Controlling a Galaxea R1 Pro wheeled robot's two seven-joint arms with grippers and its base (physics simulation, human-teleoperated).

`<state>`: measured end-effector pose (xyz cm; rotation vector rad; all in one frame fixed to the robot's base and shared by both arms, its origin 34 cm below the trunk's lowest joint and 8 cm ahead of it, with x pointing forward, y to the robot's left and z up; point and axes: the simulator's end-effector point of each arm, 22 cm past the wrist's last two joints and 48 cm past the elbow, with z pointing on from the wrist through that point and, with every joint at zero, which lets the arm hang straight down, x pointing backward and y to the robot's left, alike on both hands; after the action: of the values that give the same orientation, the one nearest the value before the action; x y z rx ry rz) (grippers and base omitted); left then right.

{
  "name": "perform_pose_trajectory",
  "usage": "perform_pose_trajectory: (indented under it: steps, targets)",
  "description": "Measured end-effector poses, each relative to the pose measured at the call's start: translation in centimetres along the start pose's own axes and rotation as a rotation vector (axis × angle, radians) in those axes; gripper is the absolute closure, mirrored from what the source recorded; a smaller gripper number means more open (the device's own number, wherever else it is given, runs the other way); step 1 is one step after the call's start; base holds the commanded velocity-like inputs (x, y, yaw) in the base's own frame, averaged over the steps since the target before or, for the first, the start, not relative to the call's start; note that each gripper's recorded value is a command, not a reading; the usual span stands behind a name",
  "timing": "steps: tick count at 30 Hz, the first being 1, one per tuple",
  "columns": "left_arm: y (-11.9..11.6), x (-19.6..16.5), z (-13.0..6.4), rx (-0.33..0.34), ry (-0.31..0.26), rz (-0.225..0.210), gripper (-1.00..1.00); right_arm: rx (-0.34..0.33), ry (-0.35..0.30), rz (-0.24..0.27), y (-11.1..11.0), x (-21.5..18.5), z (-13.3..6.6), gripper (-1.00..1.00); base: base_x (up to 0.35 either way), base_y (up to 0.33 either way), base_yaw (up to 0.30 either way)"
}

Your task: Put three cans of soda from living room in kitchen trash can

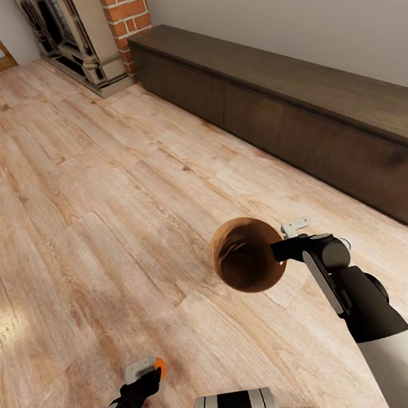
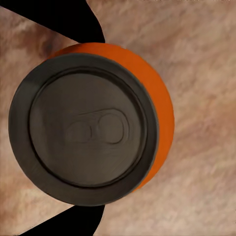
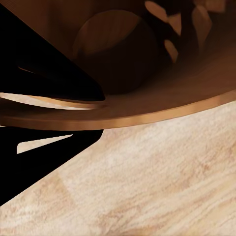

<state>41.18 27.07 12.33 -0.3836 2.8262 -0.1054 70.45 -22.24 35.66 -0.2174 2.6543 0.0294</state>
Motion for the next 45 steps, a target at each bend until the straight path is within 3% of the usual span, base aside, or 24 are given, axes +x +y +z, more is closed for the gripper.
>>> perform_pose_trajectory:
  steps: [11,45]
  targets:
    - [-0.2,0.0,0.0,0.003,-0.001,0.0,1.0,0.001,0.0,-0.002,0.0,0.0,0.0,1.0,0.0,0.0,0.0]
    - [-1.6,-4.2,-6.8,0.005,-0.012,0.002,1.0,0.0,-0.012,-0.004,-0.3,-5.5,-6.4,1.0,0.0,0.0,0.0]
